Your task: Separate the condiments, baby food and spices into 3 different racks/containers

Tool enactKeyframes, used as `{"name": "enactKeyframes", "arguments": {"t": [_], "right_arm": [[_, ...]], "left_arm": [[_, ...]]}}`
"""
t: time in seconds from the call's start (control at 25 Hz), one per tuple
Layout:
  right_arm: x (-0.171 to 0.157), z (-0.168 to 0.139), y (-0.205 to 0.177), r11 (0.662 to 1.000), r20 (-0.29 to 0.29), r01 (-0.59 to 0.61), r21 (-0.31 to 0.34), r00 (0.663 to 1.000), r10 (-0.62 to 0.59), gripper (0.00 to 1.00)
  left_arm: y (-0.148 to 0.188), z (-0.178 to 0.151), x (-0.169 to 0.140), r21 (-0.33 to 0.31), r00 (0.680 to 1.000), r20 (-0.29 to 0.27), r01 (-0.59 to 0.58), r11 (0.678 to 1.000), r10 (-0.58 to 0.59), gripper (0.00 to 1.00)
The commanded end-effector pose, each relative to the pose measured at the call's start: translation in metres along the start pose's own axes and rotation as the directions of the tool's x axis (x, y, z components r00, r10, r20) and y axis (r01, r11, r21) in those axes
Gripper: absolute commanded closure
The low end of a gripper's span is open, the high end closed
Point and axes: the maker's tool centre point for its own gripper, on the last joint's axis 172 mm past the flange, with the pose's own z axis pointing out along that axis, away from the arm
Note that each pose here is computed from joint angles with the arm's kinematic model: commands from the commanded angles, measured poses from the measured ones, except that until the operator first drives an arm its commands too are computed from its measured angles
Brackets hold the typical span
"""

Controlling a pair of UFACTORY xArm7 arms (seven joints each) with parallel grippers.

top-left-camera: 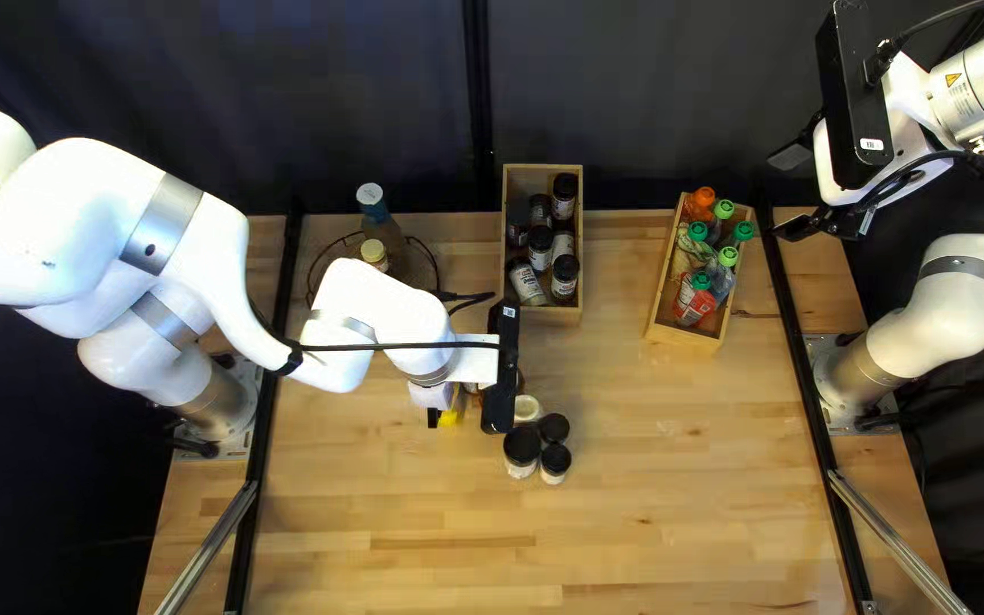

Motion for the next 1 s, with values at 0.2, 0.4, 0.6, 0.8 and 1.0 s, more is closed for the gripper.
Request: {"name": "enactKeyframes", "arguments": {"t": [0.2,0.4,0.6,0.8,1.0], "right_arm": [[0.0,0.0,0.0,1.0,0.0,0.0,0.0,1.0,0.0,0.0],[0.0,0.0,0.0,1.0,0.0,0.0,0.0,1.0,0.0,0.0],[0.0,0.0,0.0,1.0,0.0,0.0,0.0,1.0,0.0,0.0],[0.0,0.0,0.0,1.0,0.0,0.0,0.0,1.0,0.0,0.0],[0.0,0.0,0.0,1.0,0.0,0.0,0.0,1.0,0.0,0.0]], "left_arm": [[0.008,-0.026,-0.015,0.04,0.981,0.072,0.176,0.984,-0.178,1.0],[-0.001,-0.045,-0.041,0.111,0.938,0.065,0.332,0.937,-0.341,1.0],[-0.023,-0.059,-0.074,0.167,0.873,0.013,0.479,0.862,-0.487,1.0],[-0.058,-0.066,-0.109,0.206,0.8,-0.038,0.593,0.779,-0.599,1.0],[-0.087,-0.067,-0.132,0.22,0.744,-0.068,0.661,0.717,-0.665,1.0]]}}
